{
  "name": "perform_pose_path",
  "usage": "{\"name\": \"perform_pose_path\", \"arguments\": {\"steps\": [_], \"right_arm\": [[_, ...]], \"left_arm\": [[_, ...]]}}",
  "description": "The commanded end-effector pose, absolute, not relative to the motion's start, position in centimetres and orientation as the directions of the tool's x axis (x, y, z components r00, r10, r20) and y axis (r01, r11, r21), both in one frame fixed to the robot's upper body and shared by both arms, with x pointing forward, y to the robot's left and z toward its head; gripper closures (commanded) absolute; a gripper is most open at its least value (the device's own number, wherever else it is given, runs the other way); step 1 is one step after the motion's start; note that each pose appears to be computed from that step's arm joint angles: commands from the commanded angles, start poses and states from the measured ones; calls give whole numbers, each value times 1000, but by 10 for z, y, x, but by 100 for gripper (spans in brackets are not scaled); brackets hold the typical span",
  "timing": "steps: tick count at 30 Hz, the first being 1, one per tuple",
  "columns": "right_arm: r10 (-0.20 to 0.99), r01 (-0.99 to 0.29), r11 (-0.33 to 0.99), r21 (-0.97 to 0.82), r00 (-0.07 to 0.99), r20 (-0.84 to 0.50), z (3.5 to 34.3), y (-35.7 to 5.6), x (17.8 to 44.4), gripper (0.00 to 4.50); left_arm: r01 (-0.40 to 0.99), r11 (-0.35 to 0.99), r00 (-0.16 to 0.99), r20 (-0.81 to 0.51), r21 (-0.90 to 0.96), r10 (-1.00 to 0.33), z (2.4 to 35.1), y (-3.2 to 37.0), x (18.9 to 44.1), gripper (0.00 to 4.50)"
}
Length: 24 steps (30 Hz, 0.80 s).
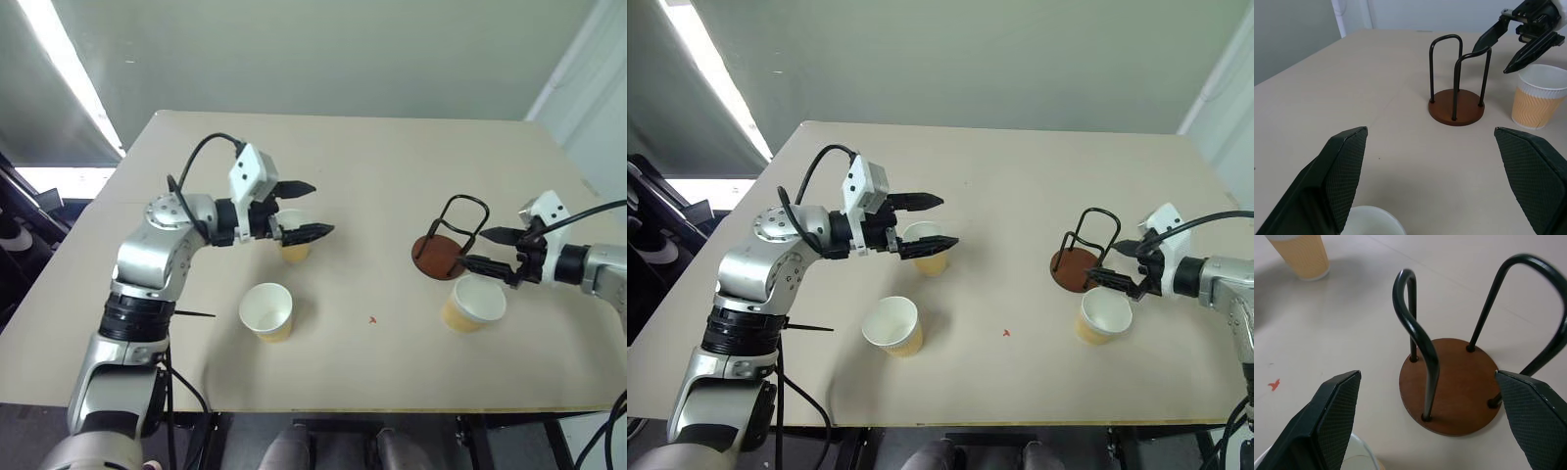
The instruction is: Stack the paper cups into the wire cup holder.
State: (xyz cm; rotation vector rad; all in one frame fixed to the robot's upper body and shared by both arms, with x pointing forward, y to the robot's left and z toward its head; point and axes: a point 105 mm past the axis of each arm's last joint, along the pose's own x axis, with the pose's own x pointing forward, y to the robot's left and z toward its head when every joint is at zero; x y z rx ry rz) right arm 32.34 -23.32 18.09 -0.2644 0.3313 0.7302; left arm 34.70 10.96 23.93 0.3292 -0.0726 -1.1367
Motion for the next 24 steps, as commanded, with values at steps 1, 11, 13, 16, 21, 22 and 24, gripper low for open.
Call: {"name": "perform_pose_path", "arguments": {"steps": [1,11,13,16,21,22,24], "right_arm": [[606,-684,713,-152,712,-355,191,-230,327,0],[601,-674,724,-149,721,-345,190,-228,333,0],[598,-670,727,-148,725,-343,191,-228,335,39],[596,-668,729,-147,726,-343,191,-229,335,131],[602,-673,725,-146,722,-340,193,-227,334,313],[606,-677,721,-145,719,-340,194,-226,334,351],[616,-686,713,-143,711,-340,195,-224,333,423]], "left_arm": [[866,366,415,-82,340,-906,254,108,345,7],[864,371,422,-88,341,-902,251,108,344,7],[864,371,423,-89,341,-902,250,108,344,0],[864,370,422,-91,341,-902,250,108,344,0],[878,346,403,-120,331,-907,245,108,341,0],[885,330,390,-135,327,-911,243,107,338,0],[896,306,370,-160,321,-915,239,107,335,0]]}}
